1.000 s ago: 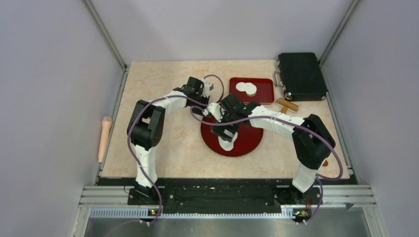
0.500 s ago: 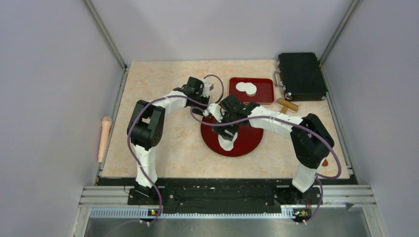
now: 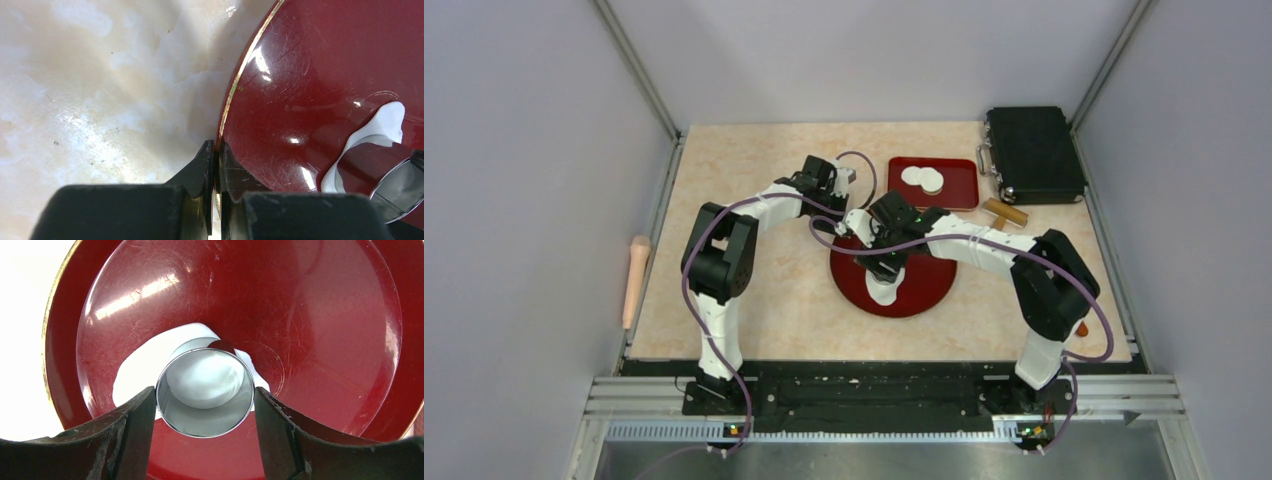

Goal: Roll out the dumpling wrappers from the dough

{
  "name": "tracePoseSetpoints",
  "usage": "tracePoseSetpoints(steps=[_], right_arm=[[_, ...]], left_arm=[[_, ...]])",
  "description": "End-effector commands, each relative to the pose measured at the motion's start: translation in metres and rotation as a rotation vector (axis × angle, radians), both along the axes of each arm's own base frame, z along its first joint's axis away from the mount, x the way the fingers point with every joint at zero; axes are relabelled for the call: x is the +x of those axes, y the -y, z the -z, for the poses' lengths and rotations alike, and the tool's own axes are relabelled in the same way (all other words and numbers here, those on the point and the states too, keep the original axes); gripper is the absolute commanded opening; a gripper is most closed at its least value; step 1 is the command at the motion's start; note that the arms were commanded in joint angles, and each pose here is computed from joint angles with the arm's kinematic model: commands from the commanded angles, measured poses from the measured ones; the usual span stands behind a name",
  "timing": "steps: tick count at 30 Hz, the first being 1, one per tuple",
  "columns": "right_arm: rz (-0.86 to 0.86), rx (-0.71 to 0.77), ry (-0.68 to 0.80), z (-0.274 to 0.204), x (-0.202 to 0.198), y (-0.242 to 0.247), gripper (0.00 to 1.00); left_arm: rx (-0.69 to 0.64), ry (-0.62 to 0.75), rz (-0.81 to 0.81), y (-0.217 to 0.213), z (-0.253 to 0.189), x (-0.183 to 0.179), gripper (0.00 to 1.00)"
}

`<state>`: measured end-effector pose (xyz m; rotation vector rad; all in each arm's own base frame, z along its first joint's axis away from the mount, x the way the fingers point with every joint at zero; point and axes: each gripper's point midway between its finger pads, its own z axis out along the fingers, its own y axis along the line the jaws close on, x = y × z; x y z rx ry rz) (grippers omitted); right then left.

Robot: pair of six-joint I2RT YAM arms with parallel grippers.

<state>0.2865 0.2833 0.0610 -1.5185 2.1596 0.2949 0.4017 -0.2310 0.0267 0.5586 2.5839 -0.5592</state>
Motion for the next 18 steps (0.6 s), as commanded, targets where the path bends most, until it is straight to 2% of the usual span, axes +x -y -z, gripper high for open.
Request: tracePoseSetpoints(steps=[1, 18], right_arm=[[-0.006, -0.058, -0.068, 0.027, -0.012, 0.008, 0.59], [0.007, -0.166, -0.220, 0.071, -0.044, 0.037, 0.54]], left_arm=[[0.058, 0.026, -0.025, -0.009, 0.004, 0.006, 0.00], [0.057, 0.036, -0.027, -0.010, 0.000, 0.007, 0.00]])
